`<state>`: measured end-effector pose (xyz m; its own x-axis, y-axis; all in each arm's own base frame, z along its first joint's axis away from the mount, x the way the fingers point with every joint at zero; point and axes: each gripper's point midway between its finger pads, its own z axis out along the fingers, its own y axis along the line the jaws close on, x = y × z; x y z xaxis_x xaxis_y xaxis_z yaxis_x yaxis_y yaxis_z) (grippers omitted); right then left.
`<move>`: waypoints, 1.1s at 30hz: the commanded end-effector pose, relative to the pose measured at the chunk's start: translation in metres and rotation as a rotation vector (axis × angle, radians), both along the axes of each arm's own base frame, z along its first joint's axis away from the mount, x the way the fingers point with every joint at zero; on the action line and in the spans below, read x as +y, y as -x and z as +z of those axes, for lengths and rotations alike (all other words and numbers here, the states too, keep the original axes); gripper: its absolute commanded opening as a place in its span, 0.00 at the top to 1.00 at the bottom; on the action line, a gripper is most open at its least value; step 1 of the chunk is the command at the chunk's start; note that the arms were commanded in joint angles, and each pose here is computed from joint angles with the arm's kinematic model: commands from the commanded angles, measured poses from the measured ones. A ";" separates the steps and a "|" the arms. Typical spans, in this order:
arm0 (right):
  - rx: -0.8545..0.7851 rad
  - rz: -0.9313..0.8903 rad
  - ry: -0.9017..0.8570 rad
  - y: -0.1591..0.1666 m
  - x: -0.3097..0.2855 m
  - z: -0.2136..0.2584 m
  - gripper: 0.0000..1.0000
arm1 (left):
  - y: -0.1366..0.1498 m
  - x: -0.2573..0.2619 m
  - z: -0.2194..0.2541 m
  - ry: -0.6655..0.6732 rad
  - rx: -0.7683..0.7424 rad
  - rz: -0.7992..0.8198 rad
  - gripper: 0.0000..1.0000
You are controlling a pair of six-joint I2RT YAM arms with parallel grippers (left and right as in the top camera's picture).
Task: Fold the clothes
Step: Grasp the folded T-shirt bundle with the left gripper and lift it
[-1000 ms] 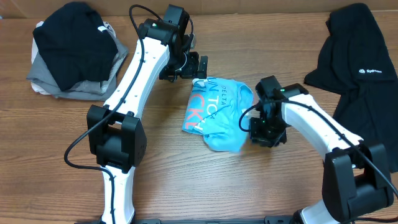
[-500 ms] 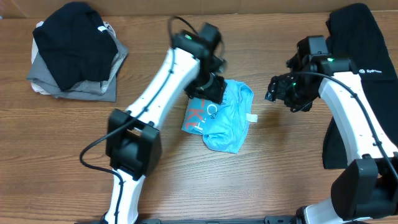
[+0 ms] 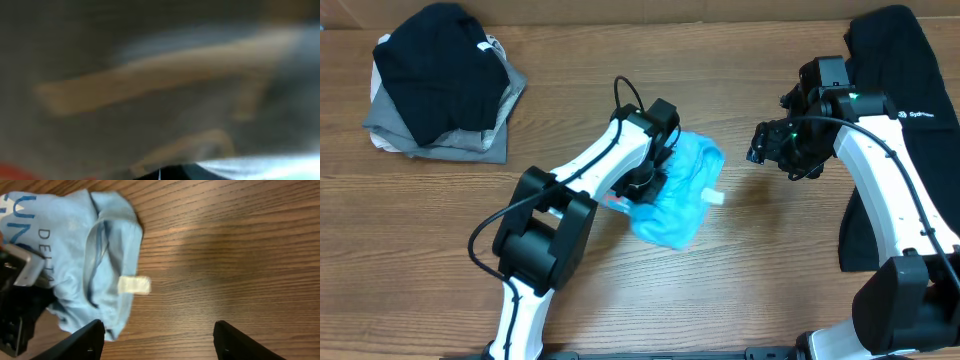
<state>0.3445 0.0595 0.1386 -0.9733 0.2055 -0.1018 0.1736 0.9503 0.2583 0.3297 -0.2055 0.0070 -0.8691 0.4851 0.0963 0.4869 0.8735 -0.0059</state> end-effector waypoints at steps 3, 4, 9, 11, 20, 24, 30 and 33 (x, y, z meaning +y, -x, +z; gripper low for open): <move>-0.051 0.037 0.000 -0.005 0.001 0.012 0.27 | -0.037 0.104 -0.011 -0.342 -0.135 0.057 0.83; -0.054 0.040 0.000 -0.005 0.001 0.012 0.27 | -0.046 0.114 -0.009 -0.371 -0.167 0.073 0.44; -0.059 0.044 0.034 -0.006 -0.005 0.011 0.23 | -0.080 0.155 0.005 -0.457 -0.285 0.160 0.10; -0.060 0.043 0.035 -0.007 -0.005 0.011 0.23 | -0.086 0.156 0.012 -0.426 -0.282 0.184 0.12; -0.077 0.043 0.034 -0.011 -0.005 0.012 0.19 | -0.105 0.060 0.099 -0.033 -0.255 -0.014 0.14; -0.077 0.043 0.035 -0.011 -0.005 0.012 0.17 | -0.084 0.010 0.111 0.099 -0.211 -0.200 0.10; -0.078 0.043 0.035 -0.011 -0.005 0.012 0.14 | -0.044 -0.022 0.084 0.106 -0.106 -0.316 0.00; -0.083 0.043 0.035 -0.012 -0.005 0.012 0.13 | -0.028 -0.031 0.066 0.133 -0.056 -0.334 0.00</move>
